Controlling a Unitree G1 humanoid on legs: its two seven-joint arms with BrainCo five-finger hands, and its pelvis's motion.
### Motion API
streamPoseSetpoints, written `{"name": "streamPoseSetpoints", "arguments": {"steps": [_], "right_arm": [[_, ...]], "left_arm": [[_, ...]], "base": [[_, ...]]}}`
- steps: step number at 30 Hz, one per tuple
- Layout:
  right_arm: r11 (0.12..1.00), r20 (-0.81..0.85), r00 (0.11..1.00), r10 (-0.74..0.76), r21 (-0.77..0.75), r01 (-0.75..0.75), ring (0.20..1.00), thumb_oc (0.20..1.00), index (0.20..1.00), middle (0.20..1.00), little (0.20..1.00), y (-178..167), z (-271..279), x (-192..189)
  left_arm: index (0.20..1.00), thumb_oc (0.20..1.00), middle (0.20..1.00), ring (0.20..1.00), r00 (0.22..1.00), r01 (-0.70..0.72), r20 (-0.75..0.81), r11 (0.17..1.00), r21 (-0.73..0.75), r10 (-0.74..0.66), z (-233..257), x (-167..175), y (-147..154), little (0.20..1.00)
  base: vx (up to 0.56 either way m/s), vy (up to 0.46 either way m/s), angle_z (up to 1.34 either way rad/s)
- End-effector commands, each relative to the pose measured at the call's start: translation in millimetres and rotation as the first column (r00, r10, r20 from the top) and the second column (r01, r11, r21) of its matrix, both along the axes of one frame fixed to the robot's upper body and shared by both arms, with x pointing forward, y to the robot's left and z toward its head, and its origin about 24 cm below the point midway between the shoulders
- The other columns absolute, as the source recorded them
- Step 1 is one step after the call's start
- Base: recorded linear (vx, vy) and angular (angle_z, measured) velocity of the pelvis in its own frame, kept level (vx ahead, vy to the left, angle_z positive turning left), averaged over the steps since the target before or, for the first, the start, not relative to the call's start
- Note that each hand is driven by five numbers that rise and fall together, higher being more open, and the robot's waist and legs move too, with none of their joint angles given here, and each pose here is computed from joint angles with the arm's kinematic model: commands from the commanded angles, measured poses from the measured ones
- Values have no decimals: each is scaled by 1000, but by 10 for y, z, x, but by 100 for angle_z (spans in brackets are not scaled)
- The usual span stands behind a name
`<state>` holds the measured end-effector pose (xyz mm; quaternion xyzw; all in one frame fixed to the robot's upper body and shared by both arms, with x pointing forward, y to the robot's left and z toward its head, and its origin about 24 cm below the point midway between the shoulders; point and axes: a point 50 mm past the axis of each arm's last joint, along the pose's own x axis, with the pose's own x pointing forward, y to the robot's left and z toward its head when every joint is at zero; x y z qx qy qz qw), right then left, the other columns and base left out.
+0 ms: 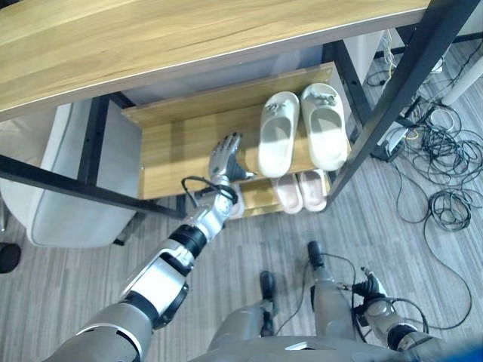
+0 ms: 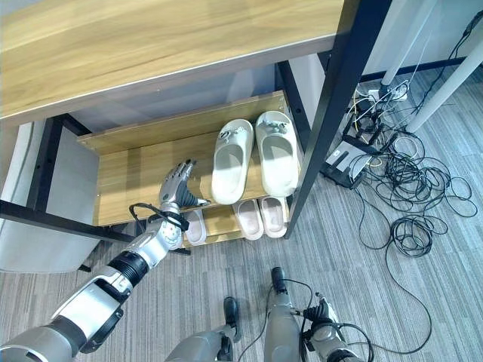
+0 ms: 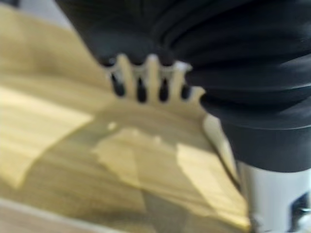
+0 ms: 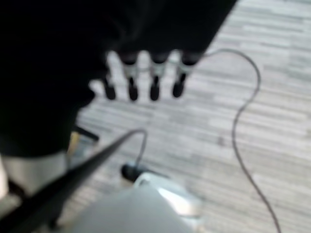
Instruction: Arrange the slippers neatly on the shoe rack.
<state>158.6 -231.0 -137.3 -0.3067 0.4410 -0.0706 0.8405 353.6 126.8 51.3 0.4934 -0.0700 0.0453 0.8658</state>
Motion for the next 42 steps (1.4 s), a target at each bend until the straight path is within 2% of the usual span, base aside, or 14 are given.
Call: {"name": "streamPoseSetpoints", "arguments": {"steps": [1,3,16,42], "right_arm": [[1000,-33,999,1,-16,-2,1000,1000,1000,1000,1000,-37,-32,-97],[1000,-43,999,-6,-21,5,1000,1000,1000,1000,1000,-55,-36,-112],[999,-58,998,-2,-33,0,1000,1000,1000,1000,1000,-102,-31,-120],[999,-61,998,-22,-42,20,1000,1000,1000,1000,1000,-158,-17,-108]], "left_arm": [[1000,1000,1000,1000,999,-45,19,997,-65,46,73,64,59,1000],[1000,1000,1000,1000,1000,-29,4,994,-107,30,48,56,-49,1000],[1000,1000,1000,1000,998,57,1,991,-118,-58,88,66,-350,1000],[1000,1000,1000,1000,990,122,-47,978,-170,-132,37,24,-684,1000]], "base": [[10,3,-3],[0,0,0],[8,-3,0],[0,-1,0]]}}
